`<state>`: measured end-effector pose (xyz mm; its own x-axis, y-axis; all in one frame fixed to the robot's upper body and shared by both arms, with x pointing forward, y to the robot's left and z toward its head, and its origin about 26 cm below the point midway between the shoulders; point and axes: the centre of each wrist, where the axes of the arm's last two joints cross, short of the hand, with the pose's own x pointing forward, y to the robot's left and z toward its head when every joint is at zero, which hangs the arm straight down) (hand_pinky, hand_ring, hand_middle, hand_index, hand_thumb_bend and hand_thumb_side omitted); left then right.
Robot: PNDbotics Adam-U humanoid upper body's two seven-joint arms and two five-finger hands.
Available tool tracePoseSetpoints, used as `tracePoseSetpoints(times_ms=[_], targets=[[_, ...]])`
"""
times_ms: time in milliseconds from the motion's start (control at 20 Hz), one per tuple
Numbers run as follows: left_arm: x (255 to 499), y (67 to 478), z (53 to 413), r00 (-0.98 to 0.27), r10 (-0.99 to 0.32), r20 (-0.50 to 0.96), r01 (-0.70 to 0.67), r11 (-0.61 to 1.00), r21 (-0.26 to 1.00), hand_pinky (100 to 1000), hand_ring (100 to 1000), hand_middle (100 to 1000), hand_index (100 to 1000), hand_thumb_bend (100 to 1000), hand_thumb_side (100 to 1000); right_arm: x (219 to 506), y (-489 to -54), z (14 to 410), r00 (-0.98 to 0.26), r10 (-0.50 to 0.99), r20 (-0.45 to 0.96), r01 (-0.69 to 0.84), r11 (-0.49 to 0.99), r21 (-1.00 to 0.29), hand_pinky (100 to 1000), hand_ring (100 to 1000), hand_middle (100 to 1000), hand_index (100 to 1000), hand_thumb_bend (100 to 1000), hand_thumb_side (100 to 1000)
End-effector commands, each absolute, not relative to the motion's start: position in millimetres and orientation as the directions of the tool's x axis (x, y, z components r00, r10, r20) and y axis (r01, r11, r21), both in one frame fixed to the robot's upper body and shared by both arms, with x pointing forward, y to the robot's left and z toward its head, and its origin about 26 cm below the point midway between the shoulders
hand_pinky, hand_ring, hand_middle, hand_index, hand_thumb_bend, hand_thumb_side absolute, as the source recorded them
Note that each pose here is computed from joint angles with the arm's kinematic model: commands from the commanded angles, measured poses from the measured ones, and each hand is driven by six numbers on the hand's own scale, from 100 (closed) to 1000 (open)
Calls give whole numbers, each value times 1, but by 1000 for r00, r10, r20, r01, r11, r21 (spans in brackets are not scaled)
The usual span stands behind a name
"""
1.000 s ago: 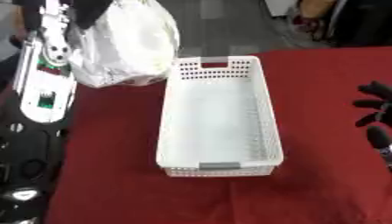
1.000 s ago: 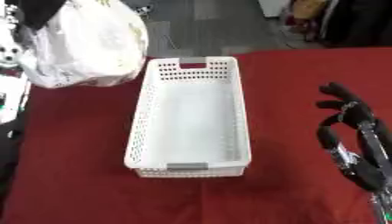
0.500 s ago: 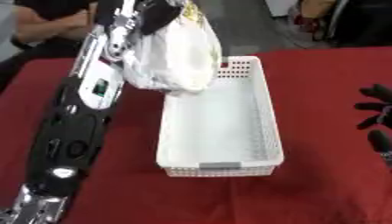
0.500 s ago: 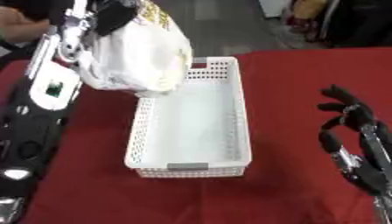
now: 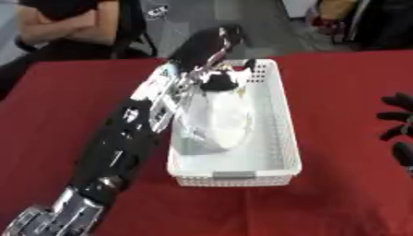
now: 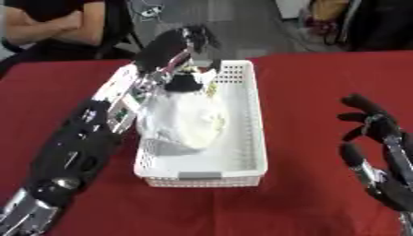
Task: Pick up objects on the table and place them in the box.
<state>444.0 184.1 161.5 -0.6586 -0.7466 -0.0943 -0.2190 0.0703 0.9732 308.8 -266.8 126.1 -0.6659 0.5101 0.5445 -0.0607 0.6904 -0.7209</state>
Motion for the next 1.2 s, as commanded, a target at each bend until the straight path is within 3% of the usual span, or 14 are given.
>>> tracePoseSetpoints(times_ms=[50,300,400,550,800,850,900,950,1200], targets=[[436,189,172,-684,-717,-135,-262,68,963,934,1000,1000,1000,1000,1000,309,-268,134,-679,512,525,-45,686,-727,548,779,879,1000,500,903],[390,214,228,-697,-711,-86,-454,345,821,932,1000,1000,1000,1000,987,309,-270,134,-675,519,524,-41,683,-729,548,779,879,1000,496,905],[365,236,252,-680,-730,-68,-526,422,739,955,1000,1000,1000,1000,747,309,-272,134,-671,525,524,-34,683,-729,548,779,879,1000,496,905],[328,264,272,-613,-787,-73,-609,411,678,973,1000,1000,1000,1000,630,309,-274,134,-665,533,522,-26,683,-730,548,779,879,1000,496,904],[305,280,280,-553,-830,-71,-645,373,667,969,1000,1000,1000,1000,639,309,-275,134,-663,538,521,-22,682,-731,548,779,879,1000,497,904],[303,292,271,-511,-859,-26,-655,370,660,920,988,1000,1000,1000,693,309,-276,134,-661,540,521,-19,682,-731,548,779,879,1000,496,904],[300,301,266,-485,-874,-10,-670,365,647,948,1000,1000,1000,1000,665,309,-276,134,-660,541,521,-18,681,-732,548,779,879,1000,496,904],[297,312,254,-444,-895,42,-681,368,633,908,986,1000,1000,1000,706,309,-276,134,-659,543,520,-15,682,-731,548,779,879,1000,496,904],[285,336,223,-317,-936,153,-728,344,593,896,984,1000,1000,1000,718,309,-277,135,-656,548,519,-9,682,-731,548,779,879,1000,496,904]])
